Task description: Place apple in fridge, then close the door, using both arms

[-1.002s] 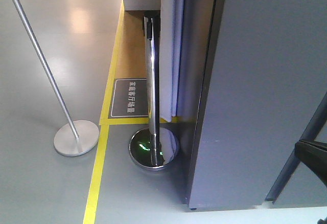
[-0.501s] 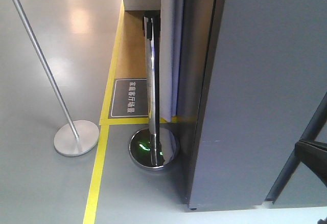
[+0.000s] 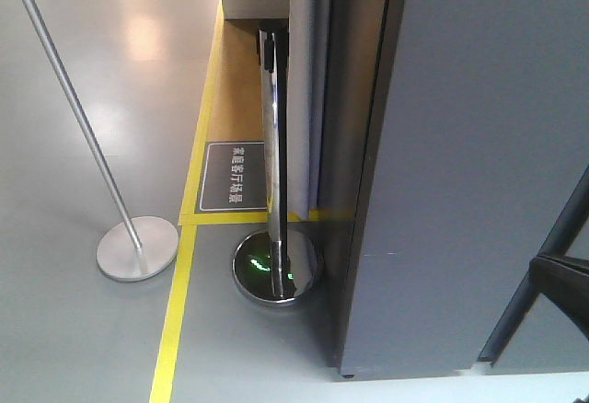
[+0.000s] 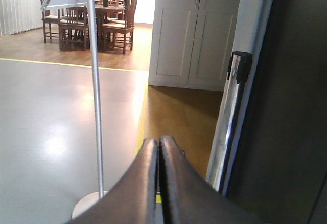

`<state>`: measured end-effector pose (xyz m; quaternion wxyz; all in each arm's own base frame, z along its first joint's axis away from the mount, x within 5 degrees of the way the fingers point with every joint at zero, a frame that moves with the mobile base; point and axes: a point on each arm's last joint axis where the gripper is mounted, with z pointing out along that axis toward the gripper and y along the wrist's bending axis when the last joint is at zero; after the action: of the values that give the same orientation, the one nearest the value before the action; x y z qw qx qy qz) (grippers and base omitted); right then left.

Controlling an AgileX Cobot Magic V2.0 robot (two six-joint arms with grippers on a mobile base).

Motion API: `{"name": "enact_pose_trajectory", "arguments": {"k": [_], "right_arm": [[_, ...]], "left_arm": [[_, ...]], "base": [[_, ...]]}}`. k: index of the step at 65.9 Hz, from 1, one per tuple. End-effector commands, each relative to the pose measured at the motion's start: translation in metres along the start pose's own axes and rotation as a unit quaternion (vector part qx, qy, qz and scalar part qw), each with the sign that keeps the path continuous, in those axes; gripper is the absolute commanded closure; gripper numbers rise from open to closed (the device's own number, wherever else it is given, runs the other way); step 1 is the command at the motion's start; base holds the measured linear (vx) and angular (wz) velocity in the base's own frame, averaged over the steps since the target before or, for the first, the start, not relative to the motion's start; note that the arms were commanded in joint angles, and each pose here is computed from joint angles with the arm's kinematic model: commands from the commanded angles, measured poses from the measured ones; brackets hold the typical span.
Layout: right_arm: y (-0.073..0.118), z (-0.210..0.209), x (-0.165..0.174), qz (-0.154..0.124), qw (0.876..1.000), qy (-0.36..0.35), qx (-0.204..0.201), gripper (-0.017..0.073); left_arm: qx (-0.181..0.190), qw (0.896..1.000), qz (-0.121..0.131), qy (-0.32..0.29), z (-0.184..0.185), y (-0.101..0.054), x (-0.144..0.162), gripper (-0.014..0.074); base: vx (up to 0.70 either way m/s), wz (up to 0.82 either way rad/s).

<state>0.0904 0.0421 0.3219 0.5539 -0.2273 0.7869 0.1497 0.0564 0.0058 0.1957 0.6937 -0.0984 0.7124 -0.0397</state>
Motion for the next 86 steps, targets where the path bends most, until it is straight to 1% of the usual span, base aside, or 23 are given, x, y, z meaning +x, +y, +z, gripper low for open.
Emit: {"name": "enact_pose_trajectory", "arguments": {"k": [1,5,13,17,19,20,28,29,30,34,37,40,44,86], "right_arm": [[-0.0008,-0.0025,-0.0106,0.008,1.000,-0.029,0.005,0.0565],[-0.0008,-0.0025,-0.0106,0.008,1.000,-0.029,0.005,0.0565],[-0.0008,-0.0025,-0.0106,0.008,1.000,-0.029,0.005,0.0565],[-0.0008,-0.0025,-0.0106,0.008,1.000,-0.029,0.005,0.0565],[-0.0008,-0.0025,-0.0106,0.008,1.000,-0.029,0.005,0.0565],[-0.0008,-0.0025,-0.0106,0.008,1.000,-0.029,0.005,0.0565],[-0.0002,-0.0025,-0.0102,0.008,1.000,-0.027,0.002,0.0565],[-0.0002,-0.0025,-0.0102,0.008,1.000,-0.027,0.002,0.0565],[-0.0002,-0.0025,-0.0102,0.008,1.000,-0.027,0.002,0.0565],[-0.0002,-0.0025,-0.0102,0.008,1.000,-0.027,0.002,0.0565],[-0.0002,-0.0025,-0.0102,0.008,1.000,-0.027,0.002,0.0565],[-0.0002,-0.0025,-0.0102,0.008,1.000,-0.027,0.002,0.0565],[-0.0002,-0.0025,-0.0102,0.008,1.000,-0.027,0.002,0.0565],[-0.0002,-0.0025,-0.0102,0.008,1.000,-0.027,0.002,0.0565]], "left_arm": [[0.023,0.998,-0.020,-0.049,-0.0030,-0.0048,-0.0141,0.0601],[0.026,0.998,-0.032,-0.053,-0.0031,-0.0053,-0.0148,0.0601],[0.036,0.996,-0.044,-0.071,-0.0036,-0.0069,-0.0182,0.0601],[0.039,0.995,-0.043,-0.077,-0.0038,-0.0074,-0.0192,0.0601],[0.039,0.995,-0.047,-0.077,-0.0038,-0.0074,-0.0193,0.0601],[0.040,0.995,-0.054,-0.077,-0.0038,-0.0073,-0.0193,0.0601],[0.036,0.996,-0.046,-0.072,-0.0036,-0.0068,-0.0184,0.0601],[0.036,0.996,-0.049,-0.072,-0.0036,-0.0068,-0.0183,0.0601],[0.035,0.996,-0.038,-0.072,-0.0036,-0.0067,-0.0183,0.0601],[0.033,0.997,-0.020,-0.073,-0.0036,-0.0067,-0.0183,0.0601],[0.032,0.997,0.001,-0.073,-0.0036,-0.0067,-0.0183,0.0601],[0.031,0.997,0.013,-0.074,-0.0036,-0.0067,-0.0183,0.0601],[0.030,0.996,0.023,-0.075,-0.0037,-0.0067,-0.0185,0.0601],[0.030,0.997,0.023,-0.074,-0.0036,-0.0067,-0.0183,0.0601]], "base": [[0.00,0.00],[0.00,0.00],[0.00,0.00],[0.00,0.00],[0.00,0.00],[0.00,0.00],[0.00,0.00],[0.00,0.00],[0.00,0.00],[0.00,0.00],[0.00,0.00],[0.00,0.00],[0.00,0.00],[0.00,0.00]]}}
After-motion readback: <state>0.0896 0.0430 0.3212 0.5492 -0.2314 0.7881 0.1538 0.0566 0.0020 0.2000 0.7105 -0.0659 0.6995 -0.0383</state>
